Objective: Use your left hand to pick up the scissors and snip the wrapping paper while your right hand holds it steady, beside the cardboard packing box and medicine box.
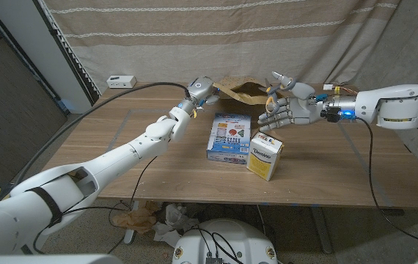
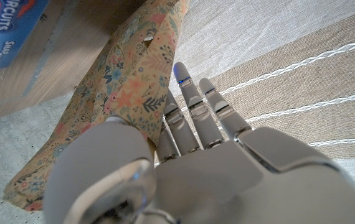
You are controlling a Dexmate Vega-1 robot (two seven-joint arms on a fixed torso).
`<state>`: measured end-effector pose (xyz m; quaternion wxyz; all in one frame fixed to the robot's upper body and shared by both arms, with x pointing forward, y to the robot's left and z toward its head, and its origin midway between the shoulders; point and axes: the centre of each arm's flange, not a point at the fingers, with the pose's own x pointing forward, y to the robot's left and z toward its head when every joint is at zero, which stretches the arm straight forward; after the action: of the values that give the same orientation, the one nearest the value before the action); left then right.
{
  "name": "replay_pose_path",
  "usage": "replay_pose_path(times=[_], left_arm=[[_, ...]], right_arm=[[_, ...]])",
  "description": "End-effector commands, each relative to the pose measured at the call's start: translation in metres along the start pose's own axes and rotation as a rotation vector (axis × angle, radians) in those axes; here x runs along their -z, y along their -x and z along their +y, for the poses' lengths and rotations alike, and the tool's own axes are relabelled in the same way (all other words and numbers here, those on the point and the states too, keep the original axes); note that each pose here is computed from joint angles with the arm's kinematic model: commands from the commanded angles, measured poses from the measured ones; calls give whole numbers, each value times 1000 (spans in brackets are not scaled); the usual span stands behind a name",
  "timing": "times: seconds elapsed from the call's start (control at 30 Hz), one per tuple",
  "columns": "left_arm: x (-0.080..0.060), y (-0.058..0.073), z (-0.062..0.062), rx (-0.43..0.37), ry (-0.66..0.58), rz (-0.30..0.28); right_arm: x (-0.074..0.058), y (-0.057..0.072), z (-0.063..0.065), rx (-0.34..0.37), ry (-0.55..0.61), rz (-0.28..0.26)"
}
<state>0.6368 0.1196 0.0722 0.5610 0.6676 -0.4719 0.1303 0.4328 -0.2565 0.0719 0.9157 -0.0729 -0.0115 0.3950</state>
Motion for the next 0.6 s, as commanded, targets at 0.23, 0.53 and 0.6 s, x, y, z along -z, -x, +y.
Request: replay_pose_path(times=[0.23,0.53,0.6], left_arm=[[2,1,-1,-6,-2,2],[4,1,-1,-8,-7,3],[4,1,-1,-9,-11,2]], right_arm=[[-6,-5,-12,26,-2,18],[-5,-6,-18,36,-29,24],[-5,-7,-18,34,-25,22]])
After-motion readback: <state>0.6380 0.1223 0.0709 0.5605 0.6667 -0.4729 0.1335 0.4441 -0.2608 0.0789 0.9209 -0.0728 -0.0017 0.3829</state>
